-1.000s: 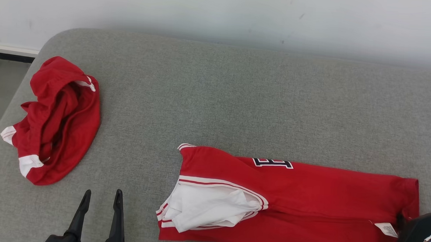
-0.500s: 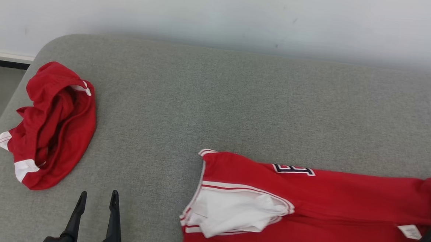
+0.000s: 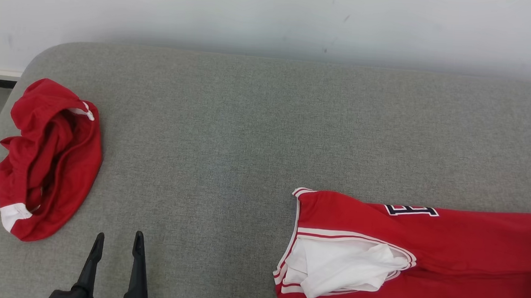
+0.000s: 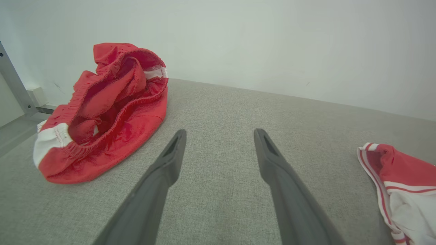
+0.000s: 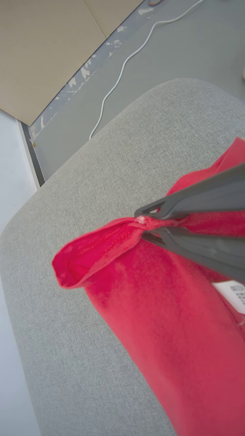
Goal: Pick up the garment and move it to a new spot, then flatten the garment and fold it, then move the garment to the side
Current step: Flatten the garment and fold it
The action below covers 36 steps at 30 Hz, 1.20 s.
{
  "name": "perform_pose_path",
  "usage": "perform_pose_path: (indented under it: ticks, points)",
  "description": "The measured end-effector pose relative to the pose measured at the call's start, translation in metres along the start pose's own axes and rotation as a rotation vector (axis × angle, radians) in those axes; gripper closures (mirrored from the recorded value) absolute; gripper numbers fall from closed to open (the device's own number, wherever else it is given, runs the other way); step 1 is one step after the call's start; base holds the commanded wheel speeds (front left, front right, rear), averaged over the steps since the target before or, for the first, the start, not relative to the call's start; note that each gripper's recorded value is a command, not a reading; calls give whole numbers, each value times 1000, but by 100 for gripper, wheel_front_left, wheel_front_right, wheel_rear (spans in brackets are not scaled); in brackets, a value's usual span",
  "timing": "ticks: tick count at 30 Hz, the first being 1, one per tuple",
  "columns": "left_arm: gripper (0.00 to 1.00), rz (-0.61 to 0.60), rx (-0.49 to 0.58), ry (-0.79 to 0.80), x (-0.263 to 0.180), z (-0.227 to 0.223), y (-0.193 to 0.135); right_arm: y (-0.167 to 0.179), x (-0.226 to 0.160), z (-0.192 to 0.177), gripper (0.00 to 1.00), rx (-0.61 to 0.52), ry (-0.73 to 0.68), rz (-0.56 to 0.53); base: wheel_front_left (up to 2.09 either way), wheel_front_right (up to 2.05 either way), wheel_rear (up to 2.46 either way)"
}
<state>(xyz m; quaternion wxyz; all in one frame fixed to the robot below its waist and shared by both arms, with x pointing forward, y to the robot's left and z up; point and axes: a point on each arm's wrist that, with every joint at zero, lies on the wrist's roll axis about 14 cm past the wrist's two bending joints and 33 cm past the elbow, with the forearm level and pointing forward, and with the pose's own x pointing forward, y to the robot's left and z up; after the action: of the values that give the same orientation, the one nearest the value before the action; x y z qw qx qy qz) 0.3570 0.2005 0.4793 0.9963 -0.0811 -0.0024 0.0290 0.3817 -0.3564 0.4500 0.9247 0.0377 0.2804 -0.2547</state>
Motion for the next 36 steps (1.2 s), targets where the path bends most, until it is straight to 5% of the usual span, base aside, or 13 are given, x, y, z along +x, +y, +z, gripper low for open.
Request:
perform_pose_path:
  ticks: [11,28,36]
  points:
    - [0,-3,-10,-11,0,3,-2,45,-21,12,100,-30,-49,175,0,0,0]
    - [0,-6,-28,-6,-2,1,-5,201,-94,-17,100,-96,4,743,0,0,0]
    - [0,18,-33,-3,-8,1,1,257,-120,-35,100,-168,39,914,0,0,0]
